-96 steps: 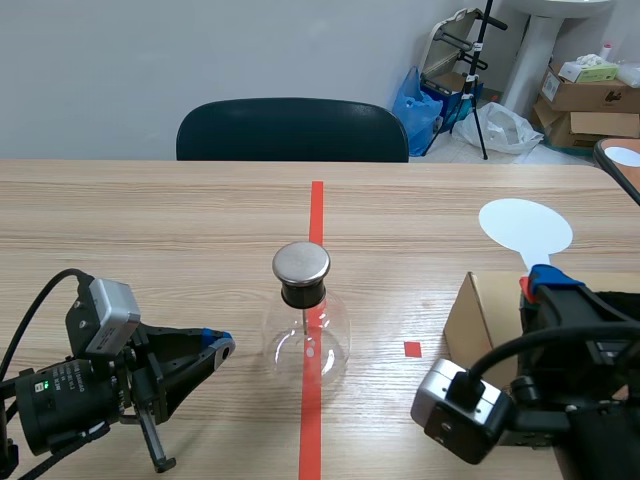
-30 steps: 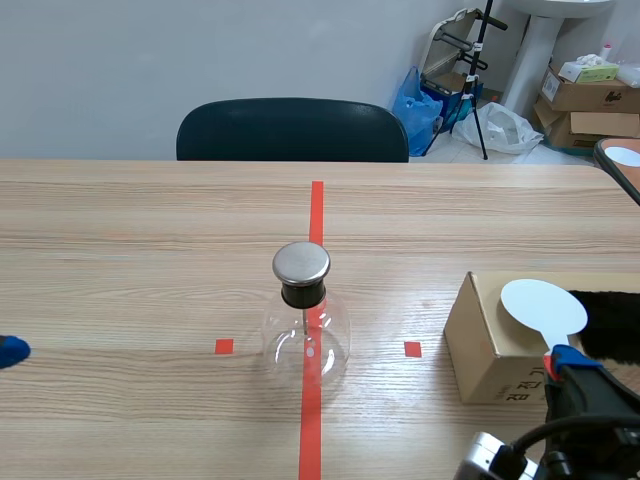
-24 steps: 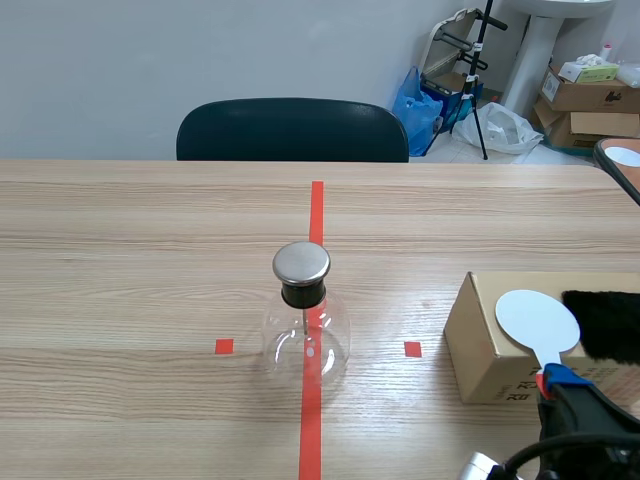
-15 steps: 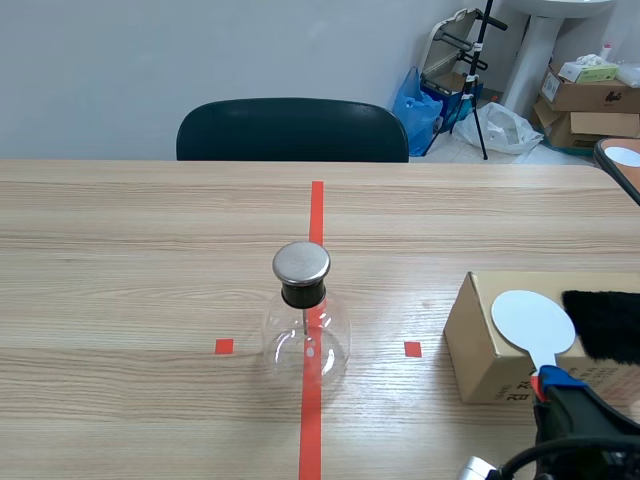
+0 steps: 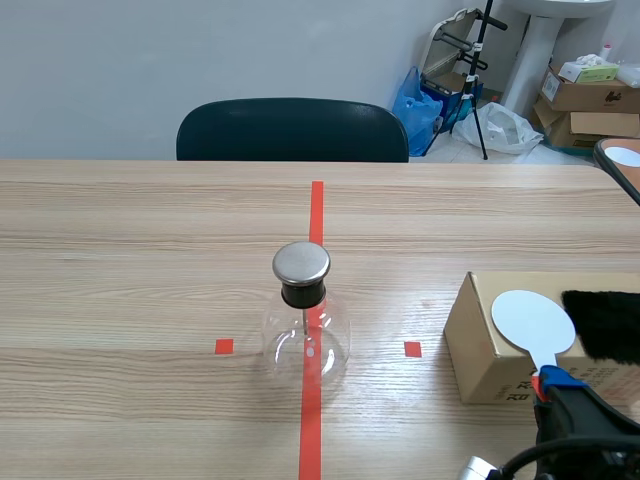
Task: Do the electroscope experiment
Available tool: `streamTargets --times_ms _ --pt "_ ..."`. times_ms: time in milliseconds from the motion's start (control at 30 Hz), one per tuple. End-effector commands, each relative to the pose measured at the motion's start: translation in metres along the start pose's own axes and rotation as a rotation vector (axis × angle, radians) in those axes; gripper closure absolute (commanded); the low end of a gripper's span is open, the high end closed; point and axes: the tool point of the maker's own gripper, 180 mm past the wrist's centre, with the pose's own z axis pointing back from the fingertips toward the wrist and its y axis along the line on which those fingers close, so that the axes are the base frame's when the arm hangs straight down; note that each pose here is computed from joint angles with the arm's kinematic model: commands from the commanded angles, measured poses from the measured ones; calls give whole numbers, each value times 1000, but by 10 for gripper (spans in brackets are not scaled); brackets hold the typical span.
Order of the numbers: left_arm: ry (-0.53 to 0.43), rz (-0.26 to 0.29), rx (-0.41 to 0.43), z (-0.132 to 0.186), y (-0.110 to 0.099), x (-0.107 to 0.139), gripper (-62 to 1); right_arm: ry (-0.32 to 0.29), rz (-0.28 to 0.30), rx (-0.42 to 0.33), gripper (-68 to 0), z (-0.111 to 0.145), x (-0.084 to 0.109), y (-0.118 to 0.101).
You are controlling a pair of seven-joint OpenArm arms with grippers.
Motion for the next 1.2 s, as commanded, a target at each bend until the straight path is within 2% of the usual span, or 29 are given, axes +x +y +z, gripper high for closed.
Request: streamTargets --times_ms 0,433,567,667,900,1167 --pt "-30 4 -2 -2 -1 6 -623 12 29 -72 -17 -2 -6 -15" --pt "-32 5 -1 -2 -1 6 -623 11 29 -72 -18 -2 -6 -15" --pt "-32 5 -1 -2 -1 6 -623 11 30 -72 -62 -2 -6 -15" --pt "-32 5 -1 -2 -1 6 -623 5 32 -71 -136 -2 -5 -15" --pt "-32 5 -1 -2 -1 6 -623 5 32 -71 -360 -2 -5 -15" --pt "-32 5 -1 -2 -1 6 -623 6 32 -71 -679 -2 -5 -15"
